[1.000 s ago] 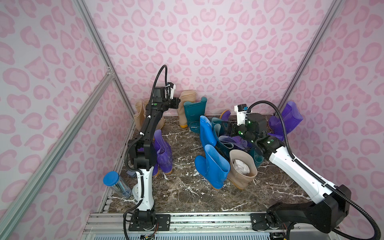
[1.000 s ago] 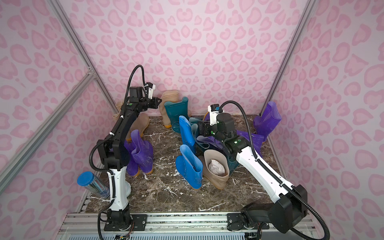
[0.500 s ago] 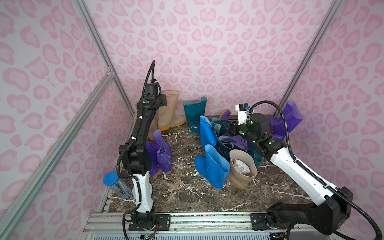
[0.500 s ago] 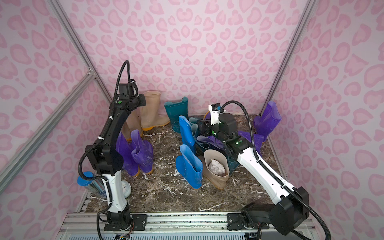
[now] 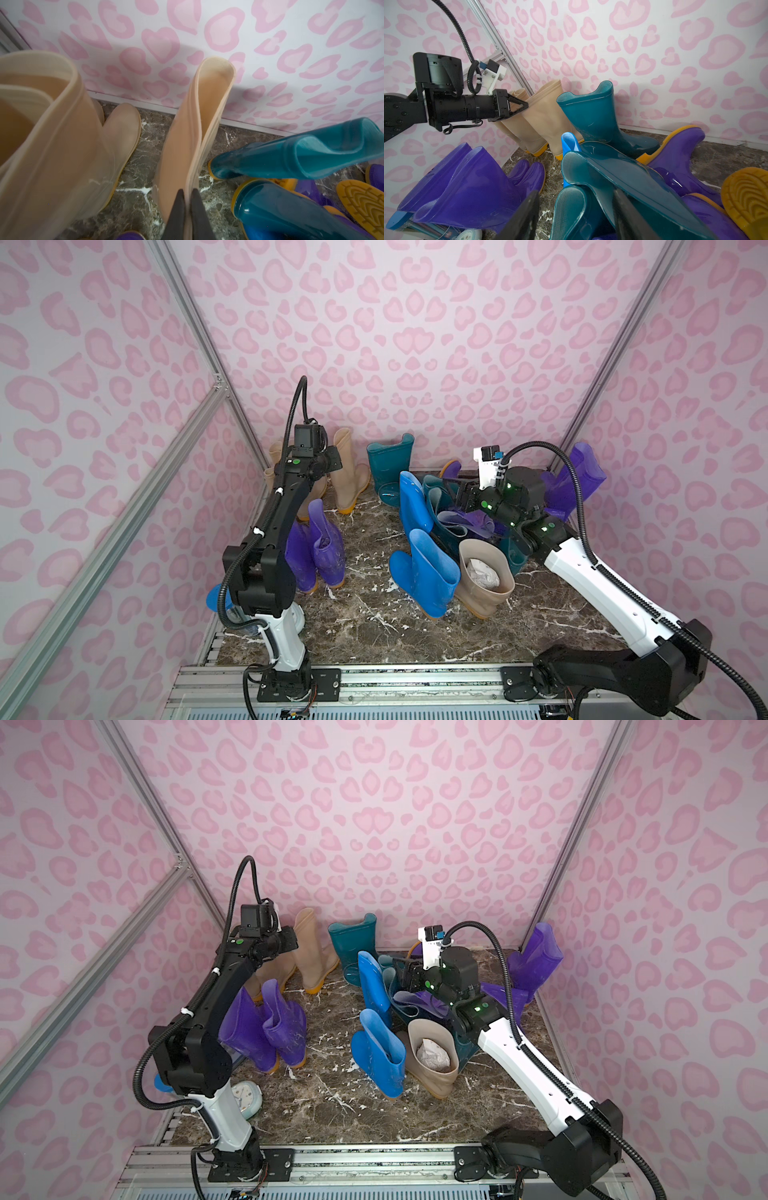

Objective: Match and arrange rain boots in pairs
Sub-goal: Adjust the rain boot at the center of the board, then pair a pair of rain boots at the corner of the board.

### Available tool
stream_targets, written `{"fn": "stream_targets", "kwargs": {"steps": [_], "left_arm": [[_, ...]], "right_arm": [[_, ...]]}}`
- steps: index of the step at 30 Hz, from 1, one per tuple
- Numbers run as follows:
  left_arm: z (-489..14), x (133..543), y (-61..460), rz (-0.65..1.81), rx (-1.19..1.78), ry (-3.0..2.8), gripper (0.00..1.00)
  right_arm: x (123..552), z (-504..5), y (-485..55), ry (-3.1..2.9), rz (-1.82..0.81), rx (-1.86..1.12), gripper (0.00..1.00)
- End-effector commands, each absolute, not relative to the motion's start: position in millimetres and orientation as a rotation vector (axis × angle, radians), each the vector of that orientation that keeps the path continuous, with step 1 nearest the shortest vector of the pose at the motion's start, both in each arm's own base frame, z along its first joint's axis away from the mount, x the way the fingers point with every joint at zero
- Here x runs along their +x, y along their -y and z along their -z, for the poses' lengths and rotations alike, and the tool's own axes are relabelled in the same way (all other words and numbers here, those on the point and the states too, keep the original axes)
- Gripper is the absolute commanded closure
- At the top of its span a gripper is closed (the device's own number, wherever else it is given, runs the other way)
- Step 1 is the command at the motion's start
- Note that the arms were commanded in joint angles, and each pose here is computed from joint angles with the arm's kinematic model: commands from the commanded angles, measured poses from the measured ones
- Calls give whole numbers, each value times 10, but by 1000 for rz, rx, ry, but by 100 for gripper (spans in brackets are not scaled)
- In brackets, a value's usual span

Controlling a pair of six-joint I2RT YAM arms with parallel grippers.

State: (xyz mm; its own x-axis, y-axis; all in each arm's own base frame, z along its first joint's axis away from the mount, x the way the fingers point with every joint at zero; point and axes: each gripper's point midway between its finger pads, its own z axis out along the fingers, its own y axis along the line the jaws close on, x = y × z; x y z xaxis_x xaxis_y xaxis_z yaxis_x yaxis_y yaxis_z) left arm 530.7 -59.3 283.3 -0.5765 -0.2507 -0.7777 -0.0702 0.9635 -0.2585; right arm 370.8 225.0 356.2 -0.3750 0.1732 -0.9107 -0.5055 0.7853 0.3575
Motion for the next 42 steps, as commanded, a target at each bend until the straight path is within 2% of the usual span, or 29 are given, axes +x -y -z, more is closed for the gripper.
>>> {"fn": "stream_targets", "kwargs": {"steps": [1,8,9,11,12,13,15,20,22,28,31,32,33,34,35,36,37,42], "left_arm": [[-2983,5185,571,218,-238,-2133,98],[-2830,4915,784,273,-189,-2187,98],[-2828,4882,817,294,-191,-2196,95],[-2870,4841,886,329,-160,-2196,71],[-2904,4819,884,318,-153,-2194,52],[-2949,4802,883,309,-135,-2190,40],[-3041,4799,836,266,-114,-2179,26],[-3175,4948,776,209,-46,-2184,3],[-3142,5055,761,206,-34,-2219,0],[-2806,5396,906,266,73,-2321,2],[-2666,5541,995,339,116,-2332,11],[-2623,5581,1025,360,126,-2334,16],[-2586,5627,1025,364,125,-2334,28],[-2569,5660,998,345,106,-2335,45],[-2549,5695,935,310,71,-2336,69],[-2556,5717,865,271,39,-2331,88],[-2582,5727,790,228,4,-2324,98],[-2831,5675,509,73,-107,-2253,98]], "right_arm": [[3692,-3616,-2277,-1799,-756,-261,42],[3683,-3673,-2301,-1790,-780,-260,42],[3686,-3670,-2303,-1792,-780,-260,42],[3691,-3681,-2292,-1793,-775,-256,41],[3690,-3690,-2291,-1794,-775,-254,41],[3682,-3714,-2290,-1791,-775,-253,41],[3676,-3723,-2283,-1790,-772,-249,41],[3689,-3694,-2269,-1797,-756,-239,35],[3689,-3686,-2285,-1799,-756,-244,33],[3693,-3689,-2307,-1802,-751,-256,32],[3721,-3653,-2307,-1813,-739,-253,31],[3729,-3636,-2315,-1820,-738,-256,31],[3736,-3627,-2322,-1823,-737,-260,31],[3748,-3616,-2323,-1826,-733,-259,31],[3758,-3612,-2329,-1828,-732,-259,32],[3768,-3601,-2333,-1832,-732,-259,32],[3774,-3594,-2344,-1834,-734,-262,32],[3804,-3582,-2373,-1846,-733,-272,34]]}}
